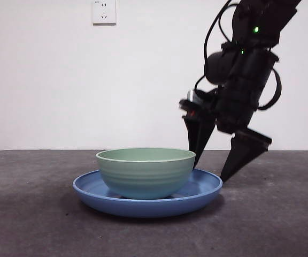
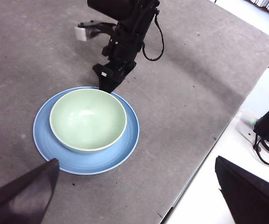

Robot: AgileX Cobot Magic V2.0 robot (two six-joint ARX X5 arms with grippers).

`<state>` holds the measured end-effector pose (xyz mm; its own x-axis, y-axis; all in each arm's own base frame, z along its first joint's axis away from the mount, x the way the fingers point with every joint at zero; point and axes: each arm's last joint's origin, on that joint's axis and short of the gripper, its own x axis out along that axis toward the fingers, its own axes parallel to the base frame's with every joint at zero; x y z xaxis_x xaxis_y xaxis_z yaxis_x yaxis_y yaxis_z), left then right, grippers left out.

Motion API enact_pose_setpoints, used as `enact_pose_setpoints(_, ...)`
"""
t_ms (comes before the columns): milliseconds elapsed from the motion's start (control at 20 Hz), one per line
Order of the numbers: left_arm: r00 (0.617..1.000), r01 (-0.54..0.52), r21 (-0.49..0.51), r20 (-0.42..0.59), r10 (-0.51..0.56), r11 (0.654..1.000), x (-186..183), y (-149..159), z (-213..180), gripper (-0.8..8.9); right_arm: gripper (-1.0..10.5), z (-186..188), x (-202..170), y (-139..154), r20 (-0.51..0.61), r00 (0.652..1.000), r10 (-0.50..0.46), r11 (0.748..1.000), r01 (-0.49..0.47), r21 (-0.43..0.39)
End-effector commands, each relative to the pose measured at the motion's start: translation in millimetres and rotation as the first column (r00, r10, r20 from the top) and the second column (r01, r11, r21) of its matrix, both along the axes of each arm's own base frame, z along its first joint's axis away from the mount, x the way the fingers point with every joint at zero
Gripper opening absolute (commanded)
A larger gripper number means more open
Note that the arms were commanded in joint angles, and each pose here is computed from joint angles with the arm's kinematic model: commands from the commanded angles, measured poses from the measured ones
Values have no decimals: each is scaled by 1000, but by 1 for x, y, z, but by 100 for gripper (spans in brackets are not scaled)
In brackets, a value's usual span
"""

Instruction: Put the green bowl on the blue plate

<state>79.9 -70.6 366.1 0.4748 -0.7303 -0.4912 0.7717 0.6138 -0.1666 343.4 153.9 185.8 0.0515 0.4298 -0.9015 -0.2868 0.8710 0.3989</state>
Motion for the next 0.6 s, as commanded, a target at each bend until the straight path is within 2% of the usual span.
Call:
enact_pose_setpoints(50, 1000, 6, -14, 13, -6, 1000, 0, 0, 4, 532, 349, 35, 0, -3, 100, 995, -13, 1000, 13, 2)
enact_pose_setpoints(200, 1000, 6, -15, 13, -6, 1000, 0, 0, 4, 532, 452, 78, -15, -15, 203, 978, -41, 999, 40, 8)
enact_pose_setpoints(350, 1000, 6, -15, 13, -6, 1000, 0, -1, 4, 532, 501, 131, -50, -29, 313, 948, -59, 998, 51, 34)
enact_pose_setpoints(600, 1000, 6, -15, 13, -6, 1000, 0, -1, 4, 532, 621, 194, -130, -52, 474, 878, -62, 994, 95, -46)
